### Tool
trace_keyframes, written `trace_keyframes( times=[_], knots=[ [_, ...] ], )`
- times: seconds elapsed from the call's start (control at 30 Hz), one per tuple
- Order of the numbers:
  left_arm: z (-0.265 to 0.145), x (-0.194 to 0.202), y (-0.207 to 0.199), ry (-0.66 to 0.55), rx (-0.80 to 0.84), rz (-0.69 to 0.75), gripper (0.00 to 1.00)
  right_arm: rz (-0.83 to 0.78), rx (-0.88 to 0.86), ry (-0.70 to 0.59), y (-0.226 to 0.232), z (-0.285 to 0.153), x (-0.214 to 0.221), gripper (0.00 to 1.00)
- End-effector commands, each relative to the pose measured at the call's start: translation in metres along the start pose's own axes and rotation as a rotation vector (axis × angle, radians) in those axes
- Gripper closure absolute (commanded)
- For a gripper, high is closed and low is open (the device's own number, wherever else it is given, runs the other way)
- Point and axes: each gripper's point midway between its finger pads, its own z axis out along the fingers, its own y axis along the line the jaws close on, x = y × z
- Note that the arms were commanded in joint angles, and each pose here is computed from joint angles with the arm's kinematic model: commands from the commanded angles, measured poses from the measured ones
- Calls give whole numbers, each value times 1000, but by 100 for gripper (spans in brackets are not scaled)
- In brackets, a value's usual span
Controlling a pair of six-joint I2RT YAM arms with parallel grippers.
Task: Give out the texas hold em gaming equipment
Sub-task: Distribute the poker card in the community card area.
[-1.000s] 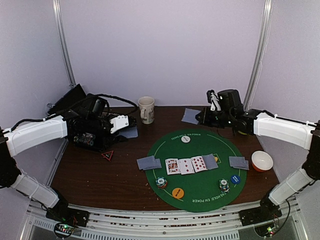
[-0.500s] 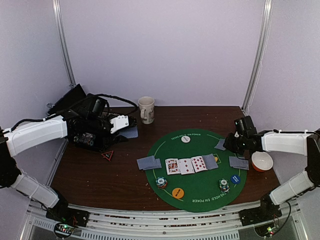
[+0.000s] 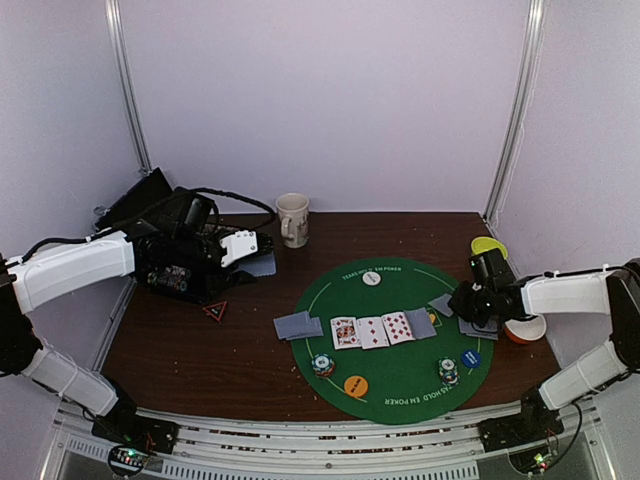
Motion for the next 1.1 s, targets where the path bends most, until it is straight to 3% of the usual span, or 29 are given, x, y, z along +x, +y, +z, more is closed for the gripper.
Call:
trace_keyframes(
  times=[0.0, 0.33, 1.07],
  knots=[
    [-2, -9, 6, -39, -24, 16, 50, 122, -7, 20, -7, 3, 8, 99],
    [-4, -10, 6, -43, -28, 20, 50, 278, -39, 74, -17, 1, 32, 88],
    [-7, -11, 7, -44, -39, 23, 50, 318, -88, 126, -6, -2, 49, 88]
  ],
)
